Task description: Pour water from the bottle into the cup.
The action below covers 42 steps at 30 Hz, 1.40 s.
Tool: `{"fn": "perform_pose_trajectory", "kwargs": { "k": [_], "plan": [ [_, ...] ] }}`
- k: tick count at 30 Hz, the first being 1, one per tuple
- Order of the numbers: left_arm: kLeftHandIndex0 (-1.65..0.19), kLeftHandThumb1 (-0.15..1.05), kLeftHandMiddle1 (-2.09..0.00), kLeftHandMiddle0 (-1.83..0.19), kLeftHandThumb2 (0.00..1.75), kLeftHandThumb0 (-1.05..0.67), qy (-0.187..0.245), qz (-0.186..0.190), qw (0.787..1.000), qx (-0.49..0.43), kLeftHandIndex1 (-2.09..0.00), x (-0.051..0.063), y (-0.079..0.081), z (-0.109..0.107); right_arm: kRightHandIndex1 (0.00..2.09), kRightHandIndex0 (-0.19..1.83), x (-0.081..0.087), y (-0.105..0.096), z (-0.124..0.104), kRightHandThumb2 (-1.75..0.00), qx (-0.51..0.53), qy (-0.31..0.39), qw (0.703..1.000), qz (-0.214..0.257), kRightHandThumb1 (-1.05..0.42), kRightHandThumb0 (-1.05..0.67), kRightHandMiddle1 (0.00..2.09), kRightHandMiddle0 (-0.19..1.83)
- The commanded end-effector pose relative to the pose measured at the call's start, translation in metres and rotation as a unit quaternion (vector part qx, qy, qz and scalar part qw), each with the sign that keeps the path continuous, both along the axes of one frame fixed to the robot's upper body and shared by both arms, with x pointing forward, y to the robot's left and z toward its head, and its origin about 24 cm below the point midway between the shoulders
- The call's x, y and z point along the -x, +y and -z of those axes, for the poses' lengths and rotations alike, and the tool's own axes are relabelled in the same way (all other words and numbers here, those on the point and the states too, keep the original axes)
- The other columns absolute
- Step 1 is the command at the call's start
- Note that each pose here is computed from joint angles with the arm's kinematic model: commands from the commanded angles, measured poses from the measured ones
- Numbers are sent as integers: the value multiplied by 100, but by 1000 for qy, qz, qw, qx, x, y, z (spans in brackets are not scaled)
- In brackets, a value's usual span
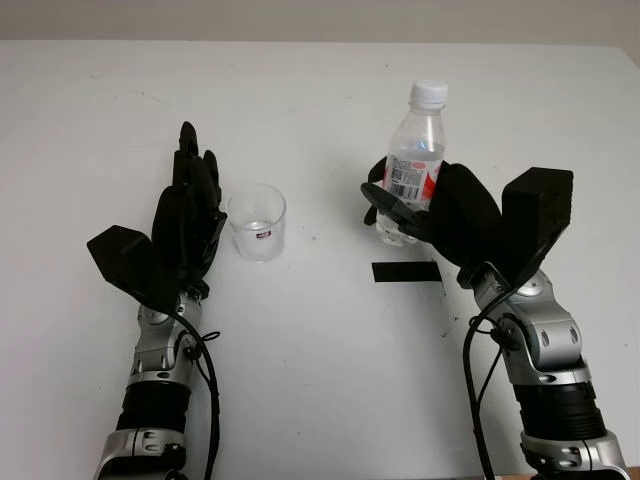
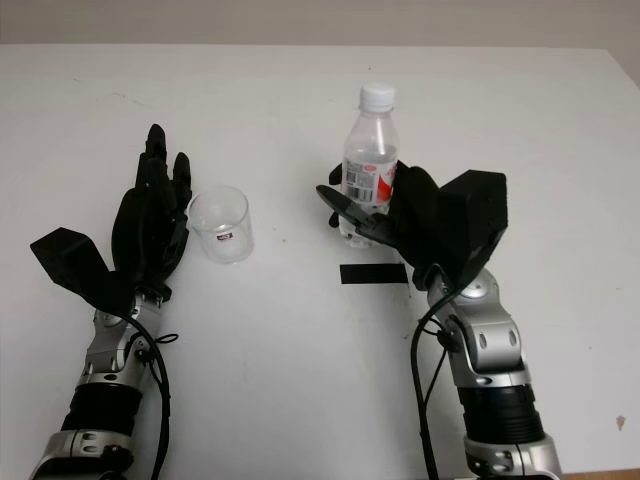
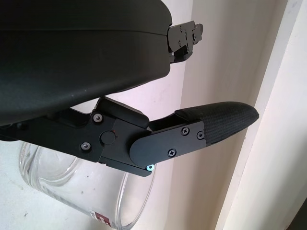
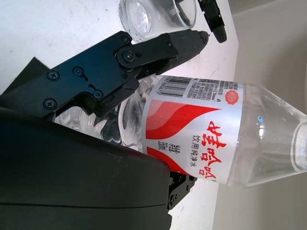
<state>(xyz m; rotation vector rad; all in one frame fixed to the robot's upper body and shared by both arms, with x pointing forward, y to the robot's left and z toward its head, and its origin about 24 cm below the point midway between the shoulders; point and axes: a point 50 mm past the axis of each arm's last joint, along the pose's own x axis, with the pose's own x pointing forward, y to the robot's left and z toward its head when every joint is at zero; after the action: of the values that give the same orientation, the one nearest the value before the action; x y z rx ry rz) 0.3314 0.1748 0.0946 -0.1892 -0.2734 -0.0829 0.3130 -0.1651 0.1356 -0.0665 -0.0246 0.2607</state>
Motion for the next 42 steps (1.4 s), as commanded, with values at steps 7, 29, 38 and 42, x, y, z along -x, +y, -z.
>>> {"fn": "perform_pose_trajectory", "kwargs": {
  "k": [7, 29, 38, 42],
  "plan": [
    [19, 105, -5, 17, 71, -83, 11, 0, 1000, -7, -2, 3, 0, 6, 209, 141, 4, -20, 0, -34, 7, -5, 999, 32, -105, -44, 209, 103],
    [19, 105, -5, 19, 71, -83, 7, 2, 1000, -9, -1, 3, 7, 3, 209, 150, 11, -9, 38, -41, 12, -54, 997, 61, -105, -43, 209, 111],
    [19, 105, -5, 19, 71, -84, 8, 3, 1000, -9, -1, 2, 8, 2, 209, 152, 13, -6, 43, -42, 14, -51, 997, 51, -105, -43, 209, 121],
    [19, 105, -4, 19, 72, -82, 7, 5, 1000, -13, 0, 3, 9, 2, 209, 150, 14, -6, 44, -41, 17, -49, 997, 58, -105, -43, 209, 119]
  ]
}}
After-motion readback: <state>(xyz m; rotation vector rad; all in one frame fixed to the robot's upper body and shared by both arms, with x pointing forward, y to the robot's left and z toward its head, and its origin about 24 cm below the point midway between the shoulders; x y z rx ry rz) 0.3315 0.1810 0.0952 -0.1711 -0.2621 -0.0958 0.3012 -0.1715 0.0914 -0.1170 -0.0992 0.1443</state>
